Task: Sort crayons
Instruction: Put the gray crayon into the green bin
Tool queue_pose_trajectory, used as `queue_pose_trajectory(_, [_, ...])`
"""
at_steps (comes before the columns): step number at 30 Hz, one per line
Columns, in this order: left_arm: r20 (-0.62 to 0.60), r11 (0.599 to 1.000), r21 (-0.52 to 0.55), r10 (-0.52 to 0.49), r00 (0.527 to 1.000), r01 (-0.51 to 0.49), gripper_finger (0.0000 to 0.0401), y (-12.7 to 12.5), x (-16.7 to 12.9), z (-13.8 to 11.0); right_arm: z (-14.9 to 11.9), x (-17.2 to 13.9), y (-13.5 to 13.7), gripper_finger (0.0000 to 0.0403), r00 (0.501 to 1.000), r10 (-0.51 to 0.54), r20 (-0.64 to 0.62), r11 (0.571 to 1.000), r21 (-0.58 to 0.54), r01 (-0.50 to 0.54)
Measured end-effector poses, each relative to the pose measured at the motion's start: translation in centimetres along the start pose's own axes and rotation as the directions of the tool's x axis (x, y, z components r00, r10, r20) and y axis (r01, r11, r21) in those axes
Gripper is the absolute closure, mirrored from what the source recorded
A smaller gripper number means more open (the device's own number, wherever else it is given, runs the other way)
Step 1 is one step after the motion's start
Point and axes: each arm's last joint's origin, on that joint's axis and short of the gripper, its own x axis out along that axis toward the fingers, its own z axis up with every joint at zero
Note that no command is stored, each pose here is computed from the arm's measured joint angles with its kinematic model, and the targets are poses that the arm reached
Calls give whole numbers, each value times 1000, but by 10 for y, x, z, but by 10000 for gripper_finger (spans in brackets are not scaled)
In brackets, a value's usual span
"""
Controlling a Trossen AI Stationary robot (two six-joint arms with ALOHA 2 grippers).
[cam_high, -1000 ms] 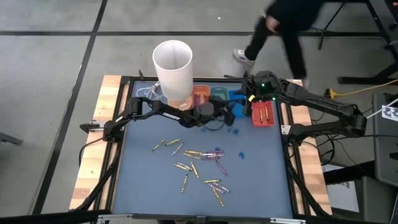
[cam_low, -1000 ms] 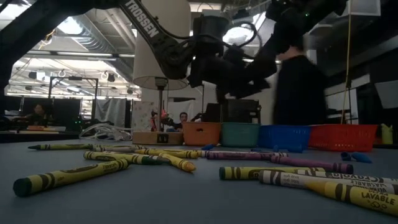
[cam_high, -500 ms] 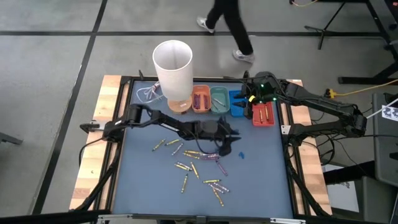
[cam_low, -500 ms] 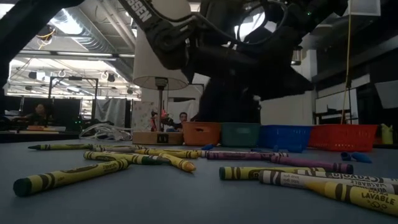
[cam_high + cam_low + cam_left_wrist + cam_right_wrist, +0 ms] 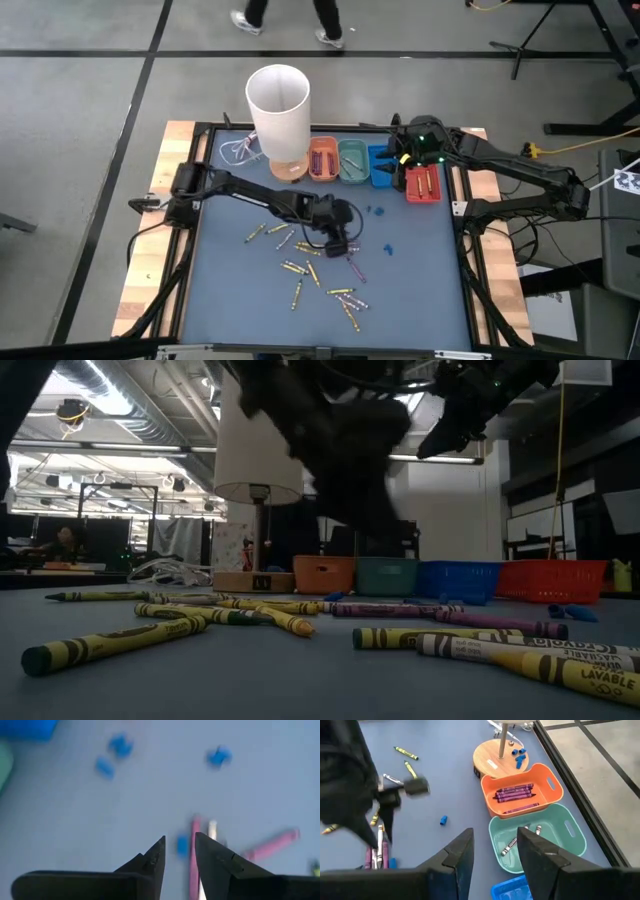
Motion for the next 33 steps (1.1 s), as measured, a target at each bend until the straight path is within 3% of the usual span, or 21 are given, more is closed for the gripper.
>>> queue_pose_trajectory(7, [-251, 986, -126, 73, 965, -107, 312, -6, -40, -20, -18, 10, 1, 253, 998, 11, -62, 1000, 15, -10])
queue_pose_trajectory(17, [-530, 935, -155, 194, 826, -320, 312, -19, -51, -67, -47, 31, 1, 253, 998, 11, -56, 999, 31, -9])
queue_pose_trajectory(28, [-629, 871, -182, 254, 735, -457, 312, -10, -44, -112, -54, 39, 2, 253, 998, 56, 5, 996, 76, -56])
queue_pose_trajectory(33, [-621, 865, -200, 252, 742, -460, 312, -7, -41, -119, -54, 39, 2, 253, 998, 56, 4, 996, 76, -56])
